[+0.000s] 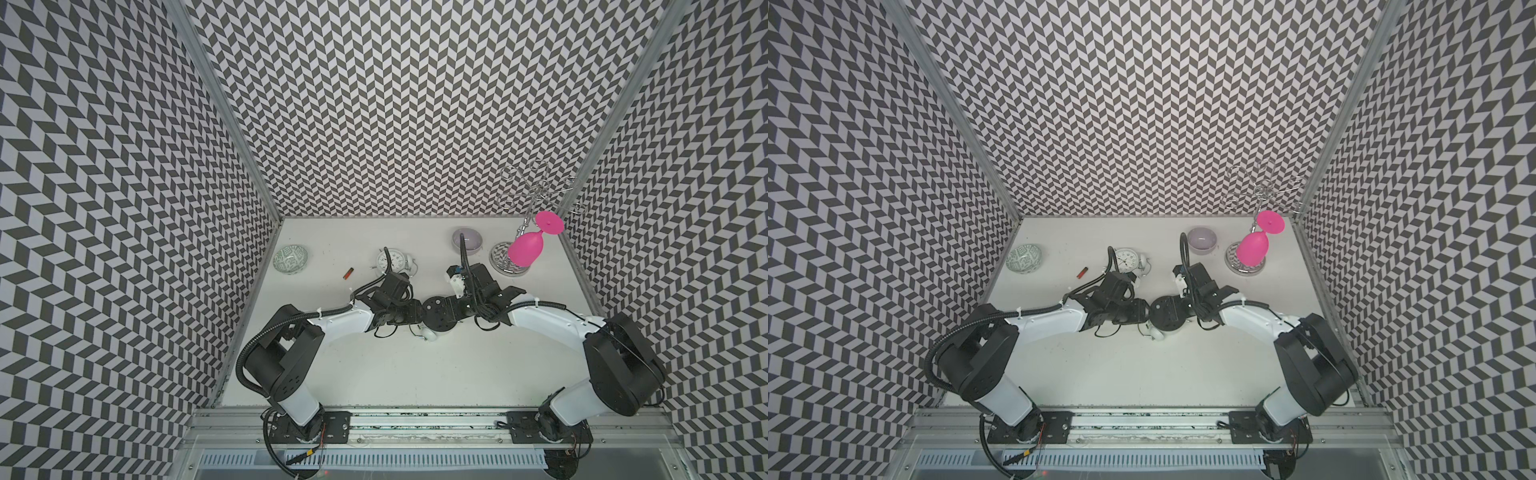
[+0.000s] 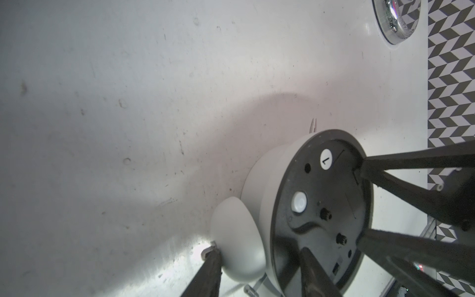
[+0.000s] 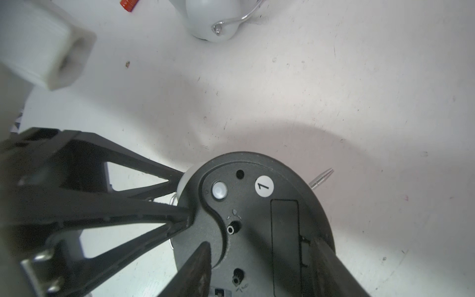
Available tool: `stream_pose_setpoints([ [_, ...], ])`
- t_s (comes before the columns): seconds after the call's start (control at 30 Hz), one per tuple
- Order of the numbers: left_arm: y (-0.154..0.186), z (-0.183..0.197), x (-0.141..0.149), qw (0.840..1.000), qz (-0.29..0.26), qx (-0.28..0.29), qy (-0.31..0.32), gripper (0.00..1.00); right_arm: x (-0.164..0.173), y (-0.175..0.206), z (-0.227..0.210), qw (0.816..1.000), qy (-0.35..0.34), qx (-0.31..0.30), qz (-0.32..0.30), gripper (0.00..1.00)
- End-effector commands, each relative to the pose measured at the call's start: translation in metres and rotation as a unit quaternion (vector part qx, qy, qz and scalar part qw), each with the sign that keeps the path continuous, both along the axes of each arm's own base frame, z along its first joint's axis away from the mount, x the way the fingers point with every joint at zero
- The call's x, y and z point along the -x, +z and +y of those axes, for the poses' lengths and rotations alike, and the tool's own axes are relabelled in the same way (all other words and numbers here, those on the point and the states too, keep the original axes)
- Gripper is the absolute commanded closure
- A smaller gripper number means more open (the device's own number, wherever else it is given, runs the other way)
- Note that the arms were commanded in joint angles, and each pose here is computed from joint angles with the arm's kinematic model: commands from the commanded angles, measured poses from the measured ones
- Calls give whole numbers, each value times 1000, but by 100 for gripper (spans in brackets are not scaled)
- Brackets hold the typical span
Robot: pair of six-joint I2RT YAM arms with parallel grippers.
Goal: Insert the battery into the alarm
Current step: Remove the cover from the alarm.
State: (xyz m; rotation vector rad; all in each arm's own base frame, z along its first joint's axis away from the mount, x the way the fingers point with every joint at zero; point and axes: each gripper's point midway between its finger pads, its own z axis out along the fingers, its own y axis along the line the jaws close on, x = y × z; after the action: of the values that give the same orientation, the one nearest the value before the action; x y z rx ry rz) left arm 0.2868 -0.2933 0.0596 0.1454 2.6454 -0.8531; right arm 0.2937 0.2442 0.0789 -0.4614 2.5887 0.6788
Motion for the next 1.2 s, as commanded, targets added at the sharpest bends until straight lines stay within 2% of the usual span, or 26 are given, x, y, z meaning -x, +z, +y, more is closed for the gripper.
stream_pose_setpoints([
  [0.0, -59, 36, 36, 991, 78, -105, -1, 52, 82, -35, 5, 981, 55, -32, 183, 40],
  [0.5, -61, 39, 36, 991, 79, -110, 0, 52, 64, 5, 14, 976, 54, -134, 161, 41],
  [1.17, -62, 40, 37, 991, 79, -112, 1, 51, 57, 42, 25, 955, 65, -244, 155, 42],
])
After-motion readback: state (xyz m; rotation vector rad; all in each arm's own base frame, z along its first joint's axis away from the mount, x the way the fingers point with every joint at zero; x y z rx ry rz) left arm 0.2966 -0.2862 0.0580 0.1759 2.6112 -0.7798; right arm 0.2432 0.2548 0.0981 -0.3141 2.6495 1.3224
